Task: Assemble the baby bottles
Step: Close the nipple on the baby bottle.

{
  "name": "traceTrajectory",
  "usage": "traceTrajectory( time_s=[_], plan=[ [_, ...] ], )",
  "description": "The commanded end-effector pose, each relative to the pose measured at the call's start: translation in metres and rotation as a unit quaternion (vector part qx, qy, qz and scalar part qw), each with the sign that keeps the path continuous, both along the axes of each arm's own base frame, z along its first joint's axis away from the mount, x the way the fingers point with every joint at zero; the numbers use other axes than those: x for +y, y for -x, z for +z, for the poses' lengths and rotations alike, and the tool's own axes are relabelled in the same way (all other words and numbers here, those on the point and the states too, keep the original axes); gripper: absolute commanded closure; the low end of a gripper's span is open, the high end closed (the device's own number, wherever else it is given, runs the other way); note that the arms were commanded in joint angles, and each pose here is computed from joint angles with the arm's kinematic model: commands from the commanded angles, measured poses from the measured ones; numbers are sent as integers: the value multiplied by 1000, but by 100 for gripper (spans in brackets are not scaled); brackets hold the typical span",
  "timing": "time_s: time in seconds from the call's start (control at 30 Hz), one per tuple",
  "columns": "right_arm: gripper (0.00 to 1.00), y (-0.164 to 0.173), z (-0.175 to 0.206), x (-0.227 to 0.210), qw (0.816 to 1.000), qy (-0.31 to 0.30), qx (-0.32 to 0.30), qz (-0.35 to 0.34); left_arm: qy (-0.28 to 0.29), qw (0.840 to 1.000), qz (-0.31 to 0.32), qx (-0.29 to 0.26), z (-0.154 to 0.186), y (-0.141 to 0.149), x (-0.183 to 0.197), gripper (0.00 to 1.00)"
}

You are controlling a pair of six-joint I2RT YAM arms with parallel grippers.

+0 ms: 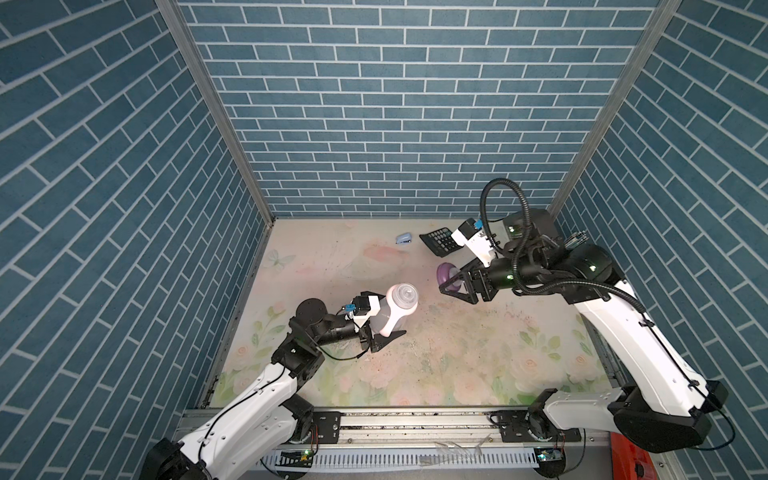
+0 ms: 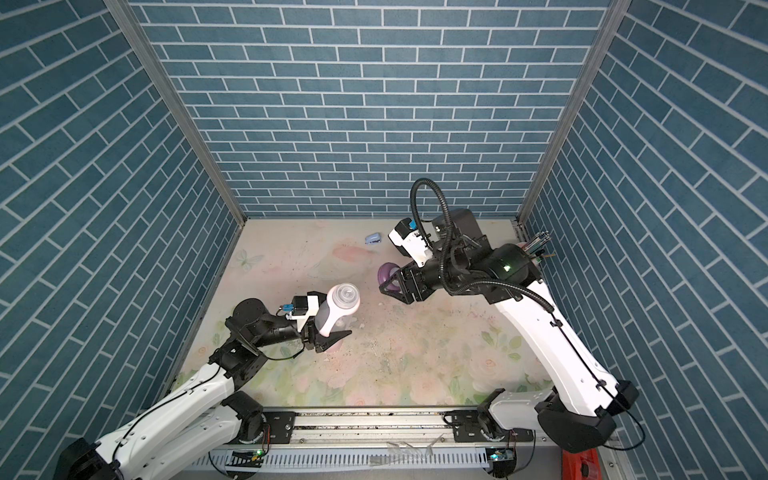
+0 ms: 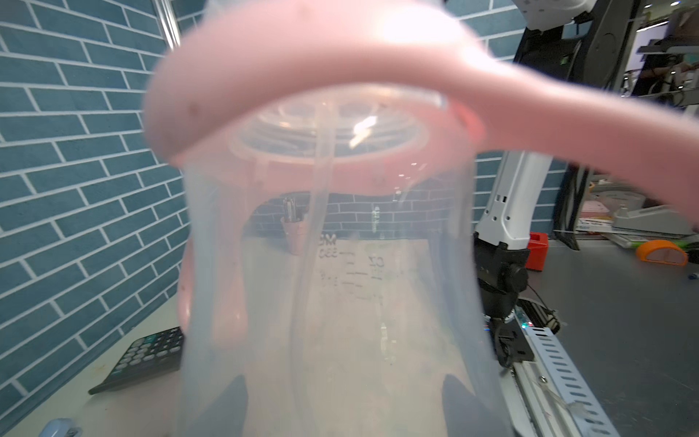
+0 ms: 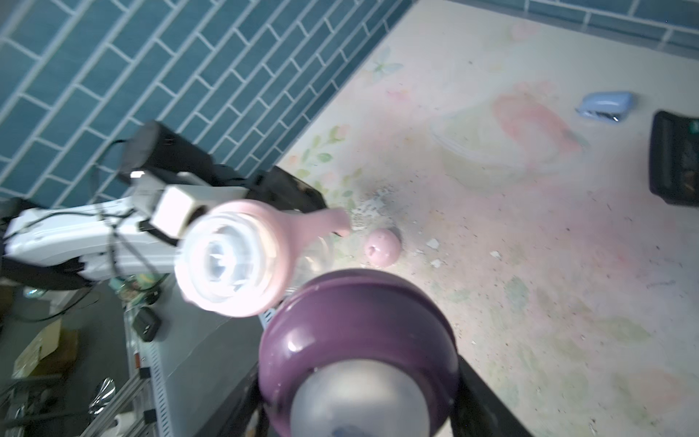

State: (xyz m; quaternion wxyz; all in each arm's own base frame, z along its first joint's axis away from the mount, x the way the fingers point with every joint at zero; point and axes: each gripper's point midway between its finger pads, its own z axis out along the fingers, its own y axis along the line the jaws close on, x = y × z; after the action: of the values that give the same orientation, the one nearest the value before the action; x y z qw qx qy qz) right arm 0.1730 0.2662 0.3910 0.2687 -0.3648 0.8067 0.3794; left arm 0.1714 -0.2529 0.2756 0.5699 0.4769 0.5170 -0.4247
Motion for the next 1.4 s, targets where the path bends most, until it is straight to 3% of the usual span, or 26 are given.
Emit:
traceTrajectory(
  time_s=[0.0,0.27,0.57,1.37],
  plan=[
    [80,29,12,0,997,-9,21,75,-5,999,-51,15,9,14,-5,46],
    [80,32,-4,25,991,21,37,131,-48,996,-54,47,4,6,-10,49],
    [80,29,-5,37,989,33,35,143,-86,990,-73,80,-10,6,-13,52],
    [82,26,-56,49,979,107,90,149,-96,989,-78,78,-11,9,-12,53]
  ],
)
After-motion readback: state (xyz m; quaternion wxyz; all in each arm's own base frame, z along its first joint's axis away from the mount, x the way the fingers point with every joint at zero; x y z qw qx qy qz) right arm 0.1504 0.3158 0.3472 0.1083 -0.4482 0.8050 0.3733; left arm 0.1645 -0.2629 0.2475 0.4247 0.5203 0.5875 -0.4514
